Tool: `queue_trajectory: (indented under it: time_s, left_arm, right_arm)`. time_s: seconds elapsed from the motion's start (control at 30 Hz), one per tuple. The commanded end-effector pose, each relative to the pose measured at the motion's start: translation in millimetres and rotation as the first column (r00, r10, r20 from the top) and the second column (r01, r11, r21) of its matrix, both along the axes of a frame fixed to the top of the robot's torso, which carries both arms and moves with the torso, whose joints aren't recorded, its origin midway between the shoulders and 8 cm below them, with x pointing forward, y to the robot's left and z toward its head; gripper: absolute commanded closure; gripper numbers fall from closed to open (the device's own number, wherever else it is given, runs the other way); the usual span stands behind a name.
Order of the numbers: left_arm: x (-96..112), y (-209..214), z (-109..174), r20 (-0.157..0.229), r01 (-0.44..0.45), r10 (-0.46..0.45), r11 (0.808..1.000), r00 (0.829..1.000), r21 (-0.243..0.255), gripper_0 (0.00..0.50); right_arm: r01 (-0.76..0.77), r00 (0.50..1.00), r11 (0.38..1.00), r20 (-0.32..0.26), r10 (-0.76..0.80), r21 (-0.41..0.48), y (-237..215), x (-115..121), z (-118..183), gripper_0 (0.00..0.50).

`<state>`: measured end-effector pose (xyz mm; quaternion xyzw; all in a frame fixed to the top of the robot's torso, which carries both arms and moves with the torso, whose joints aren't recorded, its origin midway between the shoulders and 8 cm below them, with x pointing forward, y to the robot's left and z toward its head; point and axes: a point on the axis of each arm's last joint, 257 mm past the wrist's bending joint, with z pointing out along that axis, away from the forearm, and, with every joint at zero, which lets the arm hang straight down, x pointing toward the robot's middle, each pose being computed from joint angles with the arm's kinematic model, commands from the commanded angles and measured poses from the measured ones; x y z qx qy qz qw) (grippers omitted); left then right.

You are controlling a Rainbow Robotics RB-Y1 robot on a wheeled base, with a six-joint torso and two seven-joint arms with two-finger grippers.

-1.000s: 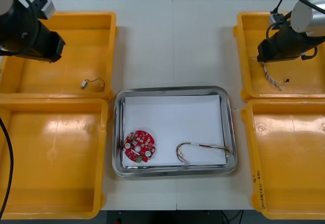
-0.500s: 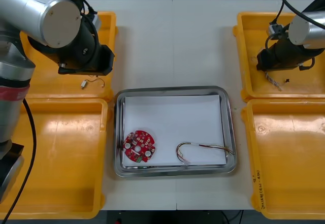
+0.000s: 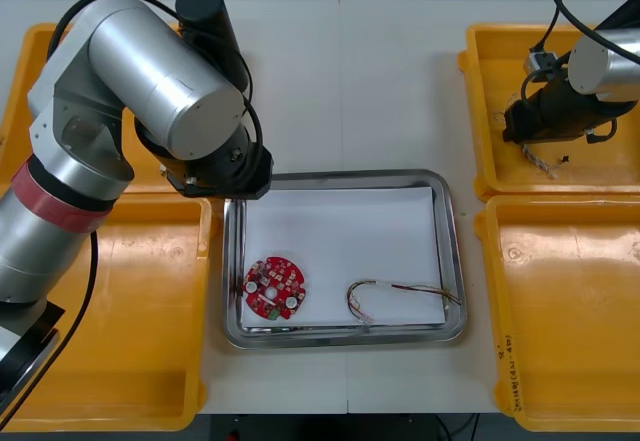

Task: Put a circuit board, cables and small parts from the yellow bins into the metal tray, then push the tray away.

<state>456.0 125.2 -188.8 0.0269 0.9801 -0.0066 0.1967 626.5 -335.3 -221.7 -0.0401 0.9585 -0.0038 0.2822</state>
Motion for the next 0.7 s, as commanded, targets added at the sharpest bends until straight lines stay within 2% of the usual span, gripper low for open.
queue_trajectory:
  time_s: [0.03,0.1,0.2,0.23,0.27,0.37,0.43,0.47,0.7]
  left_arm:
    - [-2.8,-35.9,6.1,0.043,0.068,-0.067,0.997,0.997,-0.023,0.500]
    - [-2.0,-40.5,1.4,0.049,0.075,-0.074,0.997,0.996,-0.036,0.500]
    - [1.7,-45.7,-8.2,0.052,0.079,-0.076,0.995,0.996,-0.055,0.499]
    - [4.3,-47.3,-11.7,0.054,0.081,-0.078,0.995,0.995,-0.057,0.500]
    - [5.5,-48.3,-14.0,0.055,0.082,-0.079,0.995,0.995,-0.057,0.500]
    - [12.8,-51.8,-25.7,0.057,0.085,-0.081,0.994,0.995,-0.064,0.500]
    - [16.2,-53.0,-30.6,0.060,0.087,-0.083,0.994,0.995,-0.066,0.500]
    - [17.1,-52.8,-35.4,0.056,0.086,-0.083,0.994,0.995,-0.063,0.499]
    - [21.1,-47.4,-51.3,0.045,0.081,-0.079,0.996,0.996,-0.038,0.500]
  right_arm:
    - [-0.032,0.999,0.999,-0.020,0.032,0.003,4.8,-9.4,-22.9,0.000]
    - [-0.033,0.999,0.999,-0.019,0.033,0.006,5.7,-9.7,-25.1,0.000]
    - [-0.034,0.999,0.999,-0.024,0.034,0.004,3.7,-11.8,-28.3,0.048]
    - [-0.036,0.999,0.999,-0.025,0.036,0.003,3.4,-12.3,-29.2,0.116]
    - [-0.040,0.999,0.999,-0.026,0.040,0.002,4.4,-12.3,-29.6,0.155]
    - [-0.048,0.999,0.999,-0.026,0.048,-0.004,4.8,-12.6,-30.4,0.436]
    - [-0.051,0.998,0.999,-0.027,0.050,-0.008,4.0,-12.8,-30.8,0.487]
    - [-0.053,0.998,0.999,-0.027,0.053,-0.009,4.0,-12.8,-30.8,0.500]
    - [-0.083,0.996,0.996,-0.017,0.082,-0.028,7.2,-10.8,-25.1,0.500]
